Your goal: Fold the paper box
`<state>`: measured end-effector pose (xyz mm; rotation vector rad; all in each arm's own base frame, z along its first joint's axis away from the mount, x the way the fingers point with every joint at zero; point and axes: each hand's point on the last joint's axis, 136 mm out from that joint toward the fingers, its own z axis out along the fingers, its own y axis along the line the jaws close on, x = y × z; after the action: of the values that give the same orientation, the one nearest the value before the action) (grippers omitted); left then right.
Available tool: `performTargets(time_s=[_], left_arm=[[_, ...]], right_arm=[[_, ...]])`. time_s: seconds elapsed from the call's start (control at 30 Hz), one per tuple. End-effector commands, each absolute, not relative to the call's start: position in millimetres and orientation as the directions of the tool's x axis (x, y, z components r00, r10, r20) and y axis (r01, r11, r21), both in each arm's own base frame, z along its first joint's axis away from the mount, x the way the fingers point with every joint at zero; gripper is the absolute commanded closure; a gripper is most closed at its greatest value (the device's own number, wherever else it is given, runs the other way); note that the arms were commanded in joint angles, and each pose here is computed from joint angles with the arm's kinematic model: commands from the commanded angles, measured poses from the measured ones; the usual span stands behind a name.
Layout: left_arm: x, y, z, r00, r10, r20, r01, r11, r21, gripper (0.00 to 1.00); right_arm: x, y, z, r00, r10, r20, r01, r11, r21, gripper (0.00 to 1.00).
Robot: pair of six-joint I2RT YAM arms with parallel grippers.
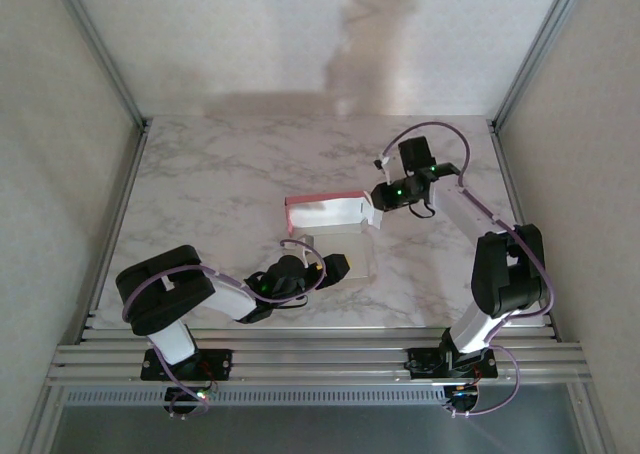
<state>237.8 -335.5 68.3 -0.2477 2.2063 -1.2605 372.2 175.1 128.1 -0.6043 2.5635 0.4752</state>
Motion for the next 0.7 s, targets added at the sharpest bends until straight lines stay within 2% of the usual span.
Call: performTargets(time_s=[0.0,0.2,0.4,0.53,0.67], left_arm=[[234.3,-326.5,48.4,-0.825,-0.408,-0.392,0.085,0.596,-0.798,0.01],[237.9,-325.9,77.3,-0.805,-0.43,-0.408,0.115,0.562,-0.819,0.01],[257.2,-314.3,144.1,-0.77,-0.467,-0.434,0.18,0.495,-0.85,0.01],[271.3,-297.6,194.0,-0.734,-0.456,-0.504,0.245,0.514,-0.822,0.0],[293.7,-259.2,232.1,-0.677,-0.428,-0.599,0.269,0.614,-0.742,0.01]], right_arm=[[368.1,169.0,127.9,-0.786,-0.36,-0.503,-0.485,0.863,0.142,0.86],[360.1,177.6,129.9,-0.76,-0.395,-0.515,-0.509,0.855,0.095,0.94],[349.4,200.7,142.1,-0.703,-0.43,-0.567,-0.561,0.824,0.071,0.98],[346.0,223.9,150.8,-0.651,-0.474,-0.592,-0.616,0.786,0.048,0.99],[344.1,252.1,151.0,-0.612,-0.532,-0.586,-0.679,0.733,0.043,1.0]])
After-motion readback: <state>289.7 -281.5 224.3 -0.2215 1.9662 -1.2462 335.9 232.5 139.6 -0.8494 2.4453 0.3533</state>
